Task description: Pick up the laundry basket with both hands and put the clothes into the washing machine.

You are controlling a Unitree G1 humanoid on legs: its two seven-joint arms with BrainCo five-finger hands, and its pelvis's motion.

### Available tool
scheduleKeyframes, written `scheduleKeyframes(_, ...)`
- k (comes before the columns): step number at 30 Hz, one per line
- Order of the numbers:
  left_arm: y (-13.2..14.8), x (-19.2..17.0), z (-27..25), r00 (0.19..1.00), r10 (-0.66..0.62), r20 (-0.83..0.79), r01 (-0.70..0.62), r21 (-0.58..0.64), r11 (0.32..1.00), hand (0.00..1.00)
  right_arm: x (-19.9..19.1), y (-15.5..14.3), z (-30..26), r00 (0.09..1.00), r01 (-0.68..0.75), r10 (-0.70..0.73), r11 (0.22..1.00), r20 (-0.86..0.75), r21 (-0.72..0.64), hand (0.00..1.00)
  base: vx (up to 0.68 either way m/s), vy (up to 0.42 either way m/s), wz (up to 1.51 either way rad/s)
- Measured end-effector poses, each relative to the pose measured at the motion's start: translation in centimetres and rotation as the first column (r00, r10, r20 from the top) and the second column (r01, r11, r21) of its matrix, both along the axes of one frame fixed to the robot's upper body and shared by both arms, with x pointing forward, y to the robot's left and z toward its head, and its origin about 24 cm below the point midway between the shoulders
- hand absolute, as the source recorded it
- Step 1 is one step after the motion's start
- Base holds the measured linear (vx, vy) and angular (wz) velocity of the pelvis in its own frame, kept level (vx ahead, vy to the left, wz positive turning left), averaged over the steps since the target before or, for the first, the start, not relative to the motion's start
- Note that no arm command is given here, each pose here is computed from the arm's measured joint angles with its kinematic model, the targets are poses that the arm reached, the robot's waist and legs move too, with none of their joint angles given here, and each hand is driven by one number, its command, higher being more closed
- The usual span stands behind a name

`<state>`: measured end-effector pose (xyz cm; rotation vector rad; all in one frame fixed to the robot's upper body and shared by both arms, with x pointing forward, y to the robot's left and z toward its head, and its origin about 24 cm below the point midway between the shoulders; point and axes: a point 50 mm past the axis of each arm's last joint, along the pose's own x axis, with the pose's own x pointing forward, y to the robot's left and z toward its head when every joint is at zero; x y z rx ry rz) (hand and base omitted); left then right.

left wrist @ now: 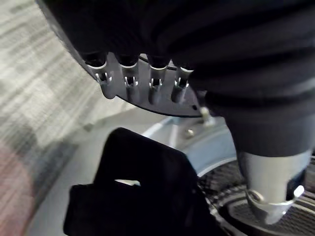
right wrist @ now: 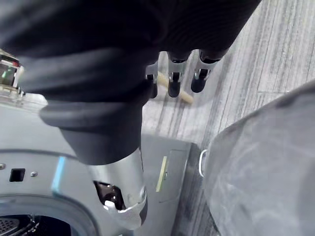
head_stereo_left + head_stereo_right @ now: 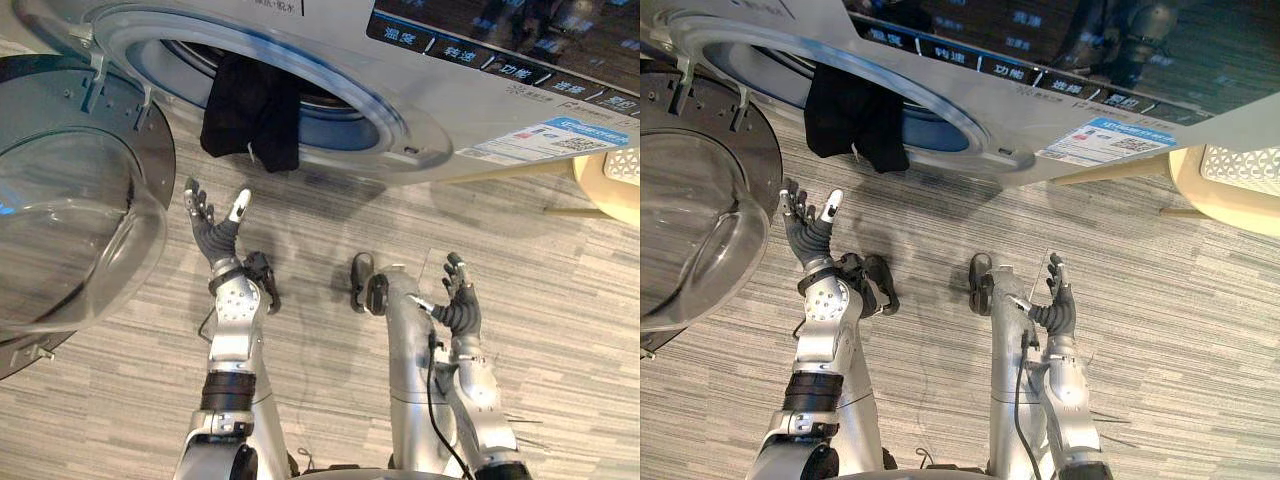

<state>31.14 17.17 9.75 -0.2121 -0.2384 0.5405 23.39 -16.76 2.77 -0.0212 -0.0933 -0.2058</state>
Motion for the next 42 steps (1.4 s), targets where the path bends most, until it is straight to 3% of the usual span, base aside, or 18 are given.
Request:
scheduleKeyframes(5, 0.8, 2.6, 0.4, 0.999, -0.038, -0.034, 0.037, -0.051, 0.998, 0.0, 1.3, -0.2, 0.0, 1.0, 0.008, -0.008, 1.0, -0.006, 0.002, 0.0, 0.0, 0.0, 0.0)
scheduleKeyframes(14, 1.6, 7.8, 5.7, 0.994, -0.11, -0.004, 0.11, -0.052, 0.993, 0.0, 3.6, 0.1, 0.6, 1.0, 0.007, -0.008, 0.997, 0.014, 0.073, 0.0, 0.0, 0.009, -0.04)
scheduleKeyframes(21, -0.7, 9.5, 10.4, 0.964, -0.249, 0.089, 0.253, -0.038, 0.967, 0.0, 4.7, -0.1, 1.7, 0.998, 0.011, -0.017, 0.994, 0.059, 0.11, 0.0, 0.0, 0.016, -0.07)
scheduleKeyframes(22, -0.8, 9.7, 10.6, 0.966, -0.245, 0.086, 0.249, -0.049, 0.967, 1.0, 4.7, -0.2, 1.8, 0.998, 0.014, -0.023, 0.992, 0.063, 0.125, 0.0, 0.0, 0.014, -0.07)
scheduleKeyframes(31, 0.3, 9.8, 11.5, 0.972, -0.219, 0.087, 0.222, -0.025, 0.975, 1.0, 4.7, -0.4, 1.9, 0.997, 0.021, -0.031, 0.991, 0.078, 0.129, 0.0, 0.0, 0.006, -0.03)
scheduleKeyframes(42, -1.4, 8.8, 15.4, 0.944, -0.214, 0.251, 0.229, -0.032, 0.973, 1.0, 4.4, -0.5, 3.2, 0.988, 0.021, -0.042, 0.99, 0.148, 0.14, 0.0, 0.0, 0.008, -0.03)
